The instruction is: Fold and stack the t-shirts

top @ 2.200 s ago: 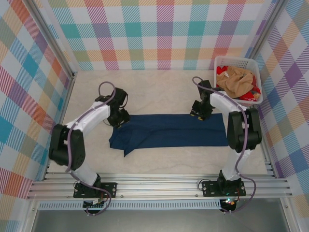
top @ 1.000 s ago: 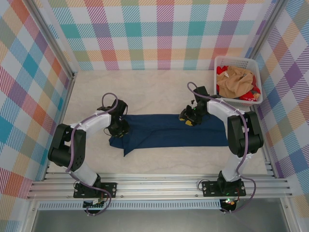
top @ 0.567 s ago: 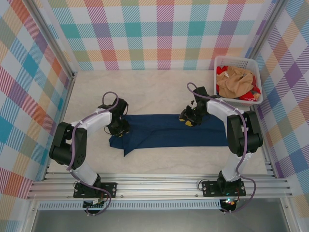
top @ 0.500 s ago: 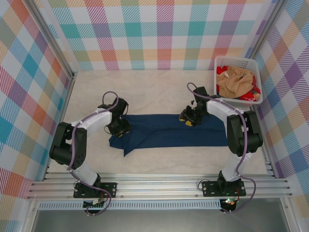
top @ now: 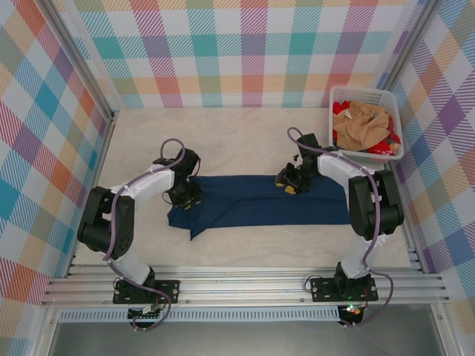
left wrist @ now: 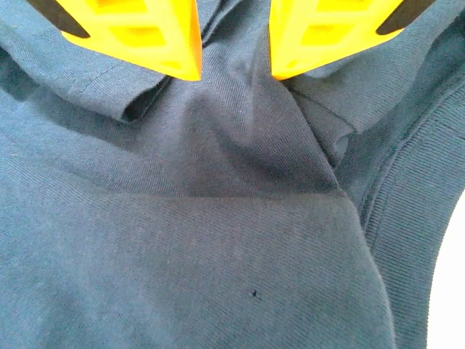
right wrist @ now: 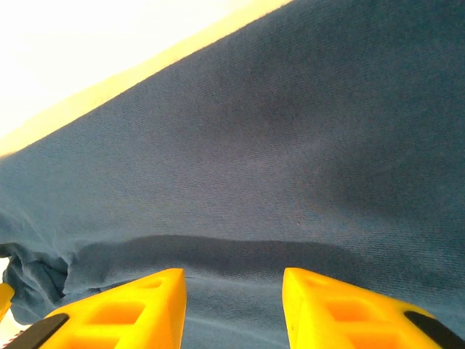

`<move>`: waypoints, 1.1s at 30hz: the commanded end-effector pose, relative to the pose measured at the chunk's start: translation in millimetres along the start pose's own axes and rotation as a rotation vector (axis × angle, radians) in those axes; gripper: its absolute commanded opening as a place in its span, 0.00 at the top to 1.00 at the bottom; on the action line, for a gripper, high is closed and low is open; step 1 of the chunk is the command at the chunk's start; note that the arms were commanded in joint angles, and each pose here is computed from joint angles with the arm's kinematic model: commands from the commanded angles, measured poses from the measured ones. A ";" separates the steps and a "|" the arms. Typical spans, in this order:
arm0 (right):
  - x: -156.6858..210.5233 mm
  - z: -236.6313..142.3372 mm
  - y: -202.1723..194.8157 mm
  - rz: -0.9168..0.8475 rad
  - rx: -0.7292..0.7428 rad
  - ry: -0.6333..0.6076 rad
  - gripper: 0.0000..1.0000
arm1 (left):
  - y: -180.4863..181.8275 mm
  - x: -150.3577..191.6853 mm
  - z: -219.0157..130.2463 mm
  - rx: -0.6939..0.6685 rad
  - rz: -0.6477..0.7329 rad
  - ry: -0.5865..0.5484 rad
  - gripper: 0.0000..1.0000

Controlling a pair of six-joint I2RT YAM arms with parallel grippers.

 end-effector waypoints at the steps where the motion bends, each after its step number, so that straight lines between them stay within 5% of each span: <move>1: 6.8 3.5 -1.9 0.008 -0.004 0.022 0.60 | -2.6 1.0 1.0 -0.020 0.024 0.008 0.77; 8: 8.7 0.8 -3.0 0.002 0.001 0.017 0.61 | 6.6 -1.5 5.6 -0.076 0.049 -0.021 1.00; 20: 10.0 -1.2 -2.9 -0.002 0.001 0.016 0.61 | -8.6 -18.1 -42.1 -0.011 -0.001 -0.080 1.00; 33: 8.4 -2.0 -0.6 -0.003 -0.006 0.012 0.61 | -13.9 -64.3 -47.0 0.029 -0.055 -0.056 1.00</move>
Point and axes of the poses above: each hand's point on the last joint's axis, 136 mm out from that joint toward the fingers, its own z axis out along the fingers, its own y axis along the line the jaws close on, x = y × z, the point moved 5 cm from there along -z, back along the fingers
